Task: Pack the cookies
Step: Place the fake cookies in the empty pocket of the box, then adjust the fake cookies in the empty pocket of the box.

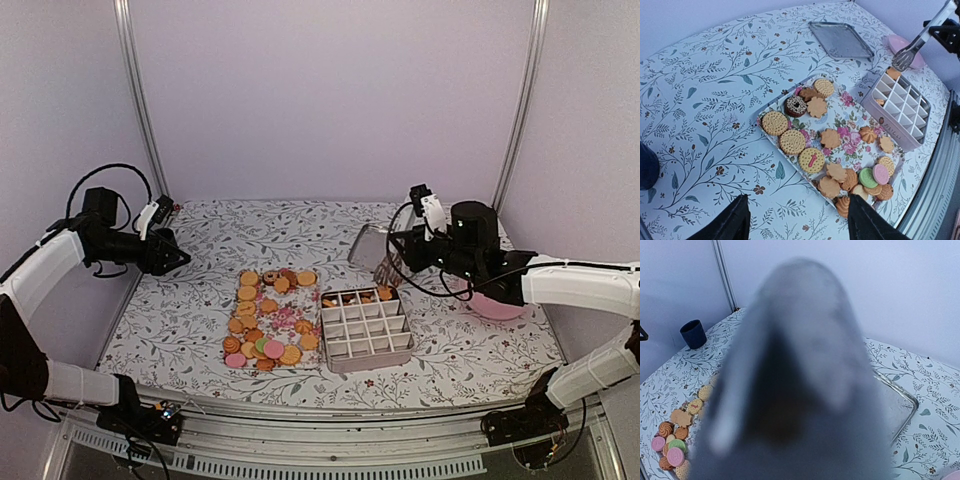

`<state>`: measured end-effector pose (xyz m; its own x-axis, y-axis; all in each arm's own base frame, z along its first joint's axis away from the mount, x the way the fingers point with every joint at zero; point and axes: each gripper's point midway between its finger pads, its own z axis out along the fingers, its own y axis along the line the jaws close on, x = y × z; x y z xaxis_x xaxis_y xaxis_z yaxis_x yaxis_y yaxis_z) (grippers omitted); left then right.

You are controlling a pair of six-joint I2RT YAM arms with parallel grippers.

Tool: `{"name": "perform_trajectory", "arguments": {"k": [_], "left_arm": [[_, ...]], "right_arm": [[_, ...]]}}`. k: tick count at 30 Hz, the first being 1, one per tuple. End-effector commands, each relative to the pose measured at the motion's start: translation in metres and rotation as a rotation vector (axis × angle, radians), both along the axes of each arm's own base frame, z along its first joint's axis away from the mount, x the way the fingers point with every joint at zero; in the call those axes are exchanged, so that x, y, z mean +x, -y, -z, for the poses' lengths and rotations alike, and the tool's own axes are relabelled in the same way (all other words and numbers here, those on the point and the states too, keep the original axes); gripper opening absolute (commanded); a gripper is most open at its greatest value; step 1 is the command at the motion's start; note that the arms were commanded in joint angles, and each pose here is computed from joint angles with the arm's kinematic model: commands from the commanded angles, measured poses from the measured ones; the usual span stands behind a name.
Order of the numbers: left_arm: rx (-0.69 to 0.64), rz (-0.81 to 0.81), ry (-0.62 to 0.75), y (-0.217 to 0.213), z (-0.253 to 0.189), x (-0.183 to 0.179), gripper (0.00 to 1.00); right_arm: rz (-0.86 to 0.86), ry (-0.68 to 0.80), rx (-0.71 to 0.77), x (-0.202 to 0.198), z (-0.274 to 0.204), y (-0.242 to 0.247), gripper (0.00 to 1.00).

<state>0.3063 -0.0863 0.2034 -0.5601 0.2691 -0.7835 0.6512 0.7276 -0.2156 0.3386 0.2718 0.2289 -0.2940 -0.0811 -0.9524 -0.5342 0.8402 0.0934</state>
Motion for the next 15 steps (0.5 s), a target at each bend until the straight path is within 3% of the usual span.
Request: {"name": "perform_trajectory", "arguments": {"k": [1, 4, 15], "left_arm": [[-0.004, 0.0, 0.014, -0.001, -0.002, 0.004, 0.68], [-0.004, 0.0, 0.016, -0.001, -0.003, 0.005, 0.67], [0.003, -0.001, 0.029, -0.002, -0.006, 0.005, 0.67]], "right_arm": [[0.007, 0.067, 0.047, -0.002, -0.035, 0.003, 0.32], [0.013, 0.052, 0.036, -0.002, -0.027, 0.003, 0.28], [0.018, -0.002, -0.032, 0.004, 0.007, 0.001, 0.29]]}}
